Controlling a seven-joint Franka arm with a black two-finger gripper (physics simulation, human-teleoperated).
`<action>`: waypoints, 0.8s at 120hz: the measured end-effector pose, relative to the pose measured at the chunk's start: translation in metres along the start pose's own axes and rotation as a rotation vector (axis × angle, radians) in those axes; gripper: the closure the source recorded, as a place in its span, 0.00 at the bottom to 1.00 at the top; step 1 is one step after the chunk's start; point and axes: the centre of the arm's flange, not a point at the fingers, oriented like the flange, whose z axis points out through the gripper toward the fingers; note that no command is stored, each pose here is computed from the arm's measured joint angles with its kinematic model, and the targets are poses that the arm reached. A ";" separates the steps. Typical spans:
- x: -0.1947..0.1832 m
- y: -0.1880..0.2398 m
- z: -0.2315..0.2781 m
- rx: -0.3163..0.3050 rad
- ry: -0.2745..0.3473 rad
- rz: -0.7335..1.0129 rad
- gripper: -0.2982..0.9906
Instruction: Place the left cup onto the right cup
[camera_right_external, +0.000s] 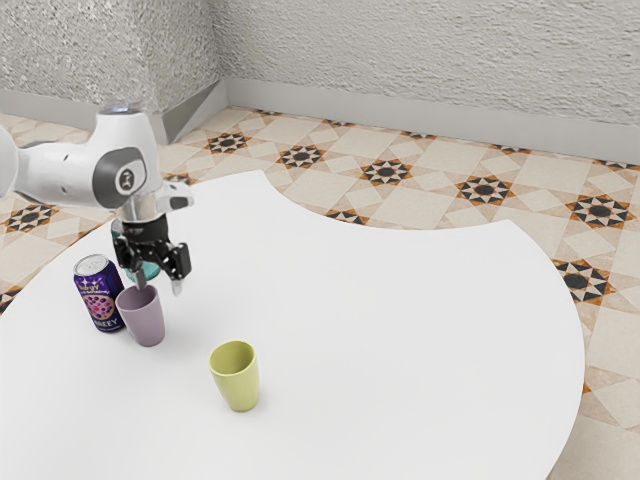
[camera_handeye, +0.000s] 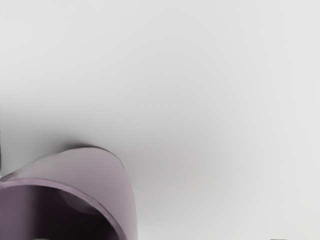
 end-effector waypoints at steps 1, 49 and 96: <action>0.000 -0.001 0.001 0.000 0.000 -0.001 0.33; 0.009 -0.015 0.021 -0.002 0.004 0.004 0.34; 0.015 -0.012 0.037 -0.008 -0.004 0.023 0.39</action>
